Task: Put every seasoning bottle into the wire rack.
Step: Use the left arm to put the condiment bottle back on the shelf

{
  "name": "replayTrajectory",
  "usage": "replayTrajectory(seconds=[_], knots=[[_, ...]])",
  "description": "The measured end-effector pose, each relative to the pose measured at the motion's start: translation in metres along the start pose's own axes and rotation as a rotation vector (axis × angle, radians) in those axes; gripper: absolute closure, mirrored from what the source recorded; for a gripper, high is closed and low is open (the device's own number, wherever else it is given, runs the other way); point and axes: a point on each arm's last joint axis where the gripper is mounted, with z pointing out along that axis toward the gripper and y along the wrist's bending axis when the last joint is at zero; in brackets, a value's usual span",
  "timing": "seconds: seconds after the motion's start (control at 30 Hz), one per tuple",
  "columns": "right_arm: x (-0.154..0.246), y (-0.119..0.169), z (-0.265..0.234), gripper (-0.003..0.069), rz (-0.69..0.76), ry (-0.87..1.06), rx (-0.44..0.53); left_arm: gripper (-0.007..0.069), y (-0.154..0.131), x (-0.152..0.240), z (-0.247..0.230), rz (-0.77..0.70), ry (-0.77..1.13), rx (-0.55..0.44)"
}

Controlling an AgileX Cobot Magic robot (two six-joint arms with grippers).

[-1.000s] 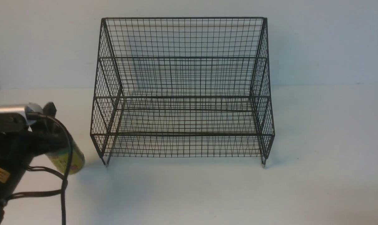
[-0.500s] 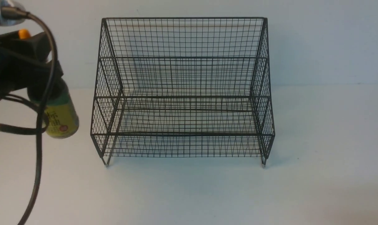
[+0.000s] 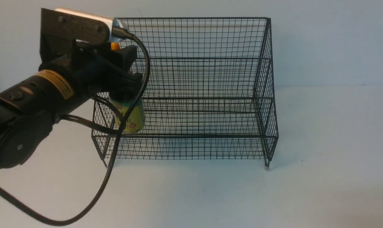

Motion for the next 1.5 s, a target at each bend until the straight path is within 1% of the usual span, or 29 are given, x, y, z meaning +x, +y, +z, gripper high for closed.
replayTrajectory(seconds=[0.23,0.47,0.73,0.9,0.97,1.07,1.1,1.13,1.17,1.23,1.27,1.3,1.37,1.4,1.43,1.5], knots=[[0.000,0.000,0.000,0.0673,0.000,0.000,0.000,0.0365,0.003,0.018,0.016,-0.038,0.044,-0.016],[0.000,0.000,0.000,0.0673,0.000,0.000,0.000,0.0365,0.004,0.028,0.022,-0.048,0.089,-0.021],[0.000,0.000,0.000,0.0673,0.000,0.000,0.000,0.0365,0.007,0.051,0.027,-0.055,0.251,-0.048],[0.000,0.000,0.000,0.0673,0.000,0.000,0.000,0.0365,0.007,0.053,0.030,-0.065,0.250,-0.048],[0.000,0.000,0.000,0.0673,0.000,0.000,0.000,0.0347,0.007,0.053,0.030,-0.069,0.250,-0.048],[0.000,0.000,0.000,0.0673,0.000,0.000,0.000,0.0281,0.007,0.052,0.030,-0.069,0.247,-0.048],[0.000,0.000,0.000,0.0673,0.000,0.000,0.000,0.0275,0.007,0.052,0.030,-0.070,0.247,-0.048],[0.000,0.000,0.000,0.0673,0.000,0.000,0.000,0.0232,0.007,0.050,0.029,-0.069,0.243,-0.048],[0.000,0.000,0.000,0.0673,0.000,0.000,0.000,0.0207,0.006,0.046,0.026,-0.068,0.238,-0.049],[0.000,0.000,0.000,0.0673,0.000,0.000,0.000,0.0192,0.006,0.042,0.022,-0.068,0.239,-0.052],[0.000,0.000,0.000,0.0673,0.000,0.000,0.000,0.0185,0.006,0.032,0.014,-0.066,0.229,-0.056],[0.000,0.000,0.000,0.0673,0.000,0.000,0.000,0.0186,0.005,0.022,0.004,-0.056,0.220,-0.059],[0.000,0.000,0.000,0.0673,0.000,0.000,0.000,0.0191,0.005,0.015,-0.003,-0.051,0.214,-0.061],[0.000,0.000,0.000,0.0673,0.000,0.000,0.000,0.0211,0.004,0.004,-0.016,-0.038,0.211,-0.068],[0.000,0.000,0.000,0.0673,0.000,0.000,0.000,0.0232,0.004,-0.004,-0.027,-0.031,0.206,-0.073],[0.000,0.000,0.000,0.0673,0.000,0.000,0.000,0.0326,0.003,-0.024,-0.059,-0.025,0.195,-0.093]])
